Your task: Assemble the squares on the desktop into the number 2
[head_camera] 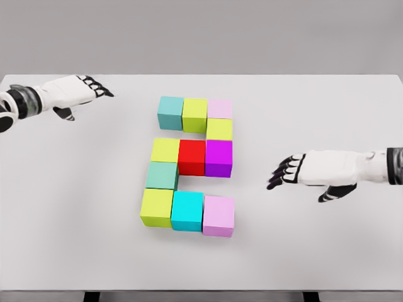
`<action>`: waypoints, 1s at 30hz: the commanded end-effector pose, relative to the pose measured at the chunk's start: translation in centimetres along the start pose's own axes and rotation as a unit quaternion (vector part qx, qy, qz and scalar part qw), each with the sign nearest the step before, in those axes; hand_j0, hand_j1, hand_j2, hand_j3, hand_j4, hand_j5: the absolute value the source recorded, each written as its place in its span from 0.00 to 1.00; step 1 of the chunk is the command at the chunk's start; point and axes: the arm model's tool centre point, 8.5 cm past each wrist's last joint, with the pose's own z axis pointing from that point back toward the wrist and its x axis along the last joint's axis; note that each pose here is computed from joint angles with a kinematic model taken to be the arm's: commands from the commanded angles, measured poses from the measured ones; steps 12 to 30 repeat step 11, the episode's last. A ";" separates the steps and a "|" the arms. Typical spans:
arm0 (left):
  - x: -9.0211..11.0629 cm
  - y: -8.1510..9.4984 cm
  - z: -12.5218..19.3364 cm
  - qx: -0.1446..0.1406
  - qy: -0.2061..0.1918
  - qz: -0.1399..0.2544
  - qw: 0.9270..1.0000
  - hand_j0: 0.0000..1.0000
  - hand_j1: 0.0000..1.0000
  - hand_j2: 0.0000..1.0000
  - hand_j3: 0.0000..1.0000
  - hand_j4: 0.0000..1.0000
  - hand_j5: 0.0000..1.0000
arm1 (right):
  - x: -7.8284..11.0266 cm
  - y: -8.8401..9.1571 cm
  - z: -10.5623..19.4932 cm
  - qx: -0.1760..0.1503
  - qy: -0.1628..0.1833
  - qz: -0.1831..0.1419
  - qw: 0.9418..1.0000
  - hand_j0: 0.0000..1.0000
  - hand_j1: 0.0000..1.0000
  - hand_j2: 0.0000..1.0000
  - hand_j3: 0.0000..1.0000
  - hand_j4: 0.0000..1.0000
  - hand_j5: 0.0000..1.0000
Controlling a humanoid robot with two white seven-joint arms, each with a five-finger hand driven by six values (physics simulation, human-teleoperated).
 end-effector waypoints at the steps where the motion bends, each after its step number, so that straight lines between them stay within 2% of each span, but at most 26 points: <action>1: -2.0 0.4 1.9 0.017 0.026 0.017 0.999 1.00 1.00 1.00 1.00 1.00 1.00 | -1.7 -7.3 6.5 -0.106 0.080 0.055 0.990 1.00 1.00 1.00 1.00 1.00 1.00; 5: -2.5 0.1 2.4 0.015 0.033 0.019 0.999 1.00 1.00 1.00 1.00 1.00 1.00 | -1.9 -6.5 6.6 -0.115 0.081 0.043 0.989 1.00 1.00 1.00 1.00 1.00 1.00; 7: -3.4 -0.2 3.5 0.010 0.043 0.016 0.999 1.00 1.00 1.00 1.00 1.00 1.00 | -2.4 -6.0 6.3 -0.114 0.083 0.032 0.989 1.00 1.00 1.00 1.00 1.00 1.00; 11: -4.5 -0.5 4.7 0.010 0.058 0.019 0.998 1.00 1.00 1.00 1.00 1.00 1.00 | -1.9 -5.4 4.5 -0.119 0.063 0.028 0.990 1.00 1.00 1.00 1.00 1.00 1.00; 30: -4.5 -0.5 4.7 0.010 0.058 0.019 0.998 1.00 1.00 1.00 1.00 1.00 1.00 | -1.9 -5.4 4.5 -0.119 0.063 0.028 0.990 1.00 1.00 1.00 1.00 1.00 1.00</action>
